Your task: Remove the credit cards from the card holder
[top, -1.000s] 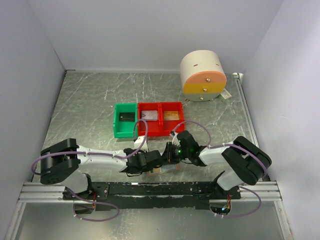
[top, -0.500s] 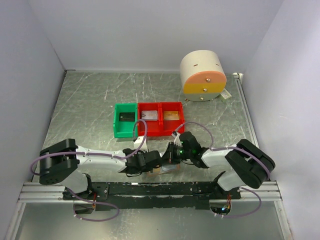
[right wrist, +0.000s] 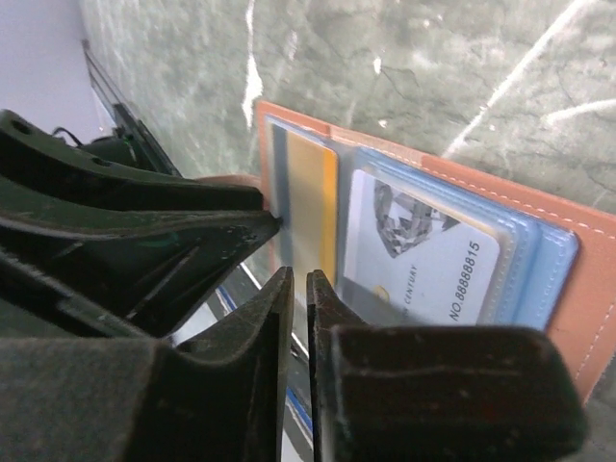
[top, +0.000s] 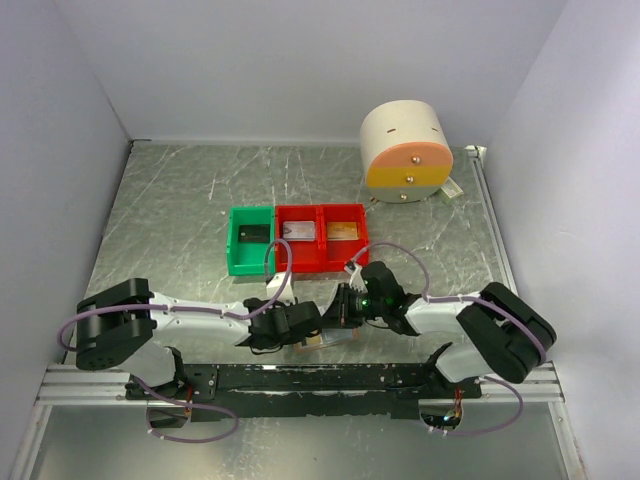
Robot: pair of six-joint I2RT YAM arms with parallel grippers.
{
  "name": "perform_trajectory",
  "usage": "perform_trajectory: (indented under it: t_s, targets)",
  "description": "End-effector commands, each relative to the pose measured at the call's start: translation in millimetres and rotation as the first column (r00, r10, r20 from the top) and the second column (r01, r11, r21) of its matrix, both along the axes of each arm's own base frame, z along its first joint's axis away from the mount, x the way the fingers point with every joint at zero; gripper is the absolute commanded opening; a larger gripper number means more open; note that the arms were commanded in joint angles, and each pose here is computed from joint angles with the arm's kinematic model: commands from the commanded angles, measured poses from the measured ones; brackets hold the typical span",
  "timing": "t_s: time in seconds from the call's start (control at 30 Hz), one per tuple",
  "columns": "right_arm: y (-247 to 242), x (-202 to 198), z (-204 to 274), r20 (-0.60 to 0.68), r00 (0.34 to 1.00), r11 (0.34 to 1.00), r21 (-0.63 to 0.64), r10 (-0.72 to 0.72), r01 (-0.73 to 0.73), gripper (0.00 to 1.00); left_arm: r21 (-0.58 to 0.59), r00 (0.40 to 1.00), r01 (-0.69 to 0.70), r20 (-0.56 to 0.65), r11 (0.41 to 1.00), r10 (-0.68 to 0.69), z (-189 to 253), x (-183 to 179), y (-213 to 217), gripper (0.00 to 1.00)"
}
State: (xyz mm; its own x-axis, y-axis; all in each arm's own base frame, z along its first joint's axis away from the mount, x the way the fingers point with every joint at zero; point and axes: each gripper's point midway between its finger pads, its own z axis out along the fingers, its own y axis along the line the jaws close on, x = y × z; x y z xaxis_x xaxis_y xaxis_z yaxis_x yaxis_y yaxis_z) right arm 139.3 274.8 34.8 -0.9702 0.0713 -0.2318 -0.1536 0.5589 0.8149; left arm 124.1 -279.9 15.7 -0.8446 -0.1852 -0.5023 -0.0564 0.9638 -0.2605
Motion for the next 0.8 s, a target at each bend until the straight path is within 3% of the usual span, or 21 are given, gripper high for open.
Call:
perform_trajectory:
  t_s: [0.0,0.27,0.53,0.77]
  targets:
    - [2,-4,-8,-0.022,0.998,0.998,-0.015,0.052,-0.053,0.15,0.033,0.999,0.028,-0.030,0.999,-0.027,-17,-10,7,0.40]
    - [-1,-7,-24,-0.055,0.997,0.996,-0.058,0.060,-0.063,0.20,-0.066,1.000,0.023,-0.011,0.998,-0.024,-10,-10,2,0.34]
    - [8,-11,-17,-0.083,0.994,0.997,0.036,0.070,-0.068,0.20,-0.073,0.999,0.044,-0.012,0.996,-0.045,-11,-11,0,0.27]
    - [14,-11,-4,-0.071,0.995,0.993,0.093,0.076,-0.069,0.07,-0.057,0.998,0.055,-0.021,0.997,-0.057,-15,-12,-6,0.26]
